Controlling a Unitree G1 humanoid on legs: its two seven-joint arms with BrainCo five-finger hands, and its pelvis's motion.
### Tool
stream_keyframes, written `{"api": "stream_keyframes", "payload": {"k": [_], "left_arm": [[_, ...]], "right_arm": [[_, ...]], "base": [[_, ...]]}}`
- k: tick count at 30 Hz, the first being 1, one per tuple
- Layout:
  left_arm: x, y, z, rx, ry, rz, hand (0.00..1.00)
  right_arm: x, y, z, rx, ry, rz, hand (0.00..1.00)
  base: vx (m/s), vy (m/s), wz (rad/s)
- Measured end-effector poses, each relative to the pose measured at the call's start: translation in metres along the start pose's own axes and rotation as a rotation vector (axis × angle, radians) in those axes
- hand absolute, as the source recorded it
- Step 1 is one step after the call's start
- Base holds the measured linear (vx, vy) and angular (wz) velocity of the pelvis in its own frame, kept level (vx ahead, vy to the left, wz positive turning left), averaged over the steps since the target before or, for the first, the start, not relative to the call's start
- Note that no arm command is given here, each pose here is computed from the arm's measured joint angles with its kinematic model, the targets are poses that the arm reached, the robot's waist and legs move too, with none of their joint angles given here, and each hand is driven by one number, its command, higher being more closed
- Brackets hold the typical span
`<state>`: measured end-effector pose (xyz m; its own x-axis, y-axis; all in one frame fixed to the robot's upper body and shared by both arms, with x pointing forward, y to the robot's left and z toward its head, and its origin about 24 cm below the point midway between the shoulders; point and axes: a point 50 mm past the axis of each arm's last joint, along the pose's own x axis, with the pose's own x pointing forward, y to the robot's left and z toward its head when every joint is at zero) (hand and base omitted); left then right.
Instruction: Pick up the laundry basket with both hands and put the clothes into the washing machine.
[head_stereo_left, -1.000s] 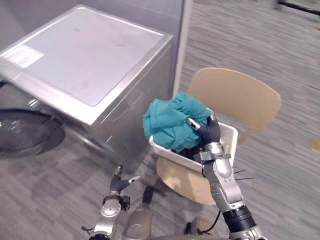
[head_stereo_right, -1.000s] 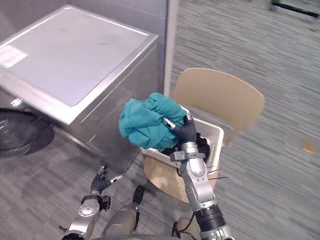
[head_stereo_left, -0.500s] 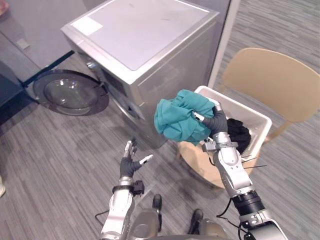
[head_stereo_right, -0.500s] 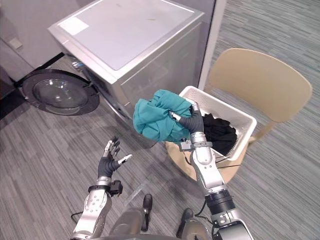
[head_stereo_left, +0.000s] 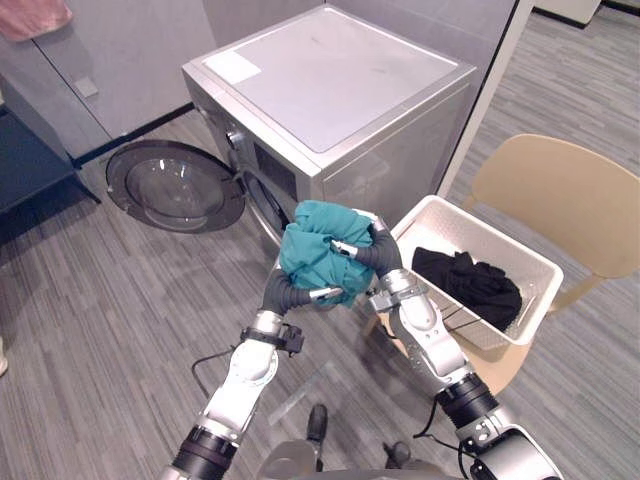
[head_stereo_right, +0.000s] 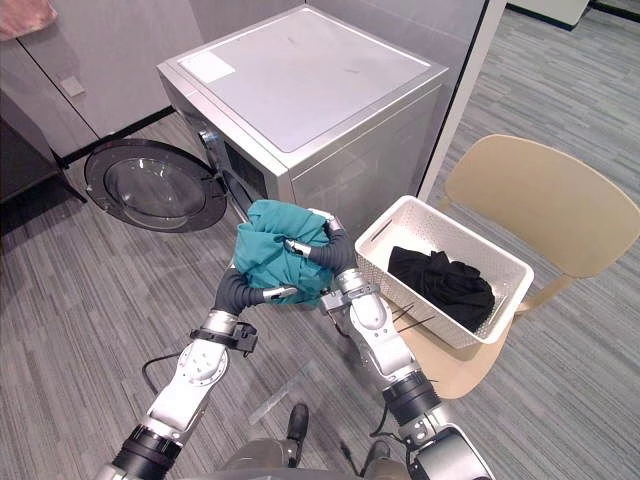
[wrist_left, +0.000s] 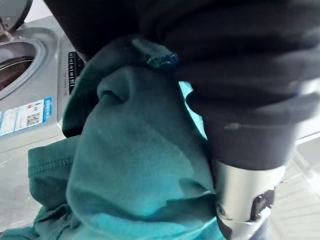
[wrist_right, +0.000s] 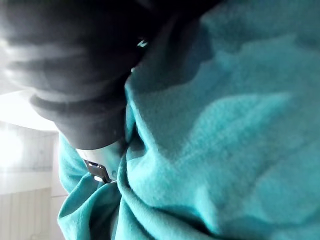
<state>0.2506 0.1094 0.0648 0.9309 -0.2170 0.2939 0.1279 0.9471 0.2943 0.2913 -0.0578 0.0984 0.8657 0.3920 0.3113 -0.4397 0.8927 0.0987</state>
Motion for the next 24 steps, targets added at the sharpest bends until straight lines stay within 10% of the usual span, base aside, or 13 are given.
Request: {"api": "stream_keyframes", "payload": {"k": [3,4,15,24], "left_arm": [[0.002,0.0,-0.003,0.019,0.006,-0.003,1.0],[0.002,0.0,-0.003,0.02,0.009,0.001,1.0],[-0.003,-0.005,-0.017,0.033,0.074,-0.008,1.0],[-0.025,0.012,-0.035,-0.048,0.197,0.179,1.0]], "right_arm": [[-0.001,0.012,-0.005,0.067,0.022,0.052,1.0],[-0.001,0.014,-0.005,0.074,0.025,0.057,0.0],[-0.009,0.014,-0.018,0.048,0.088,0.08,0.0],[-0.054,-0.009,-0.007,-0.291,0.048,-0.025,0.0]], "base": [[-0.02,-0.085,-0.03],[-0.04,-0.071,-0.05],[-0.05,-0.052,-0.04],[0.04,-0.011,-0.1]]}}
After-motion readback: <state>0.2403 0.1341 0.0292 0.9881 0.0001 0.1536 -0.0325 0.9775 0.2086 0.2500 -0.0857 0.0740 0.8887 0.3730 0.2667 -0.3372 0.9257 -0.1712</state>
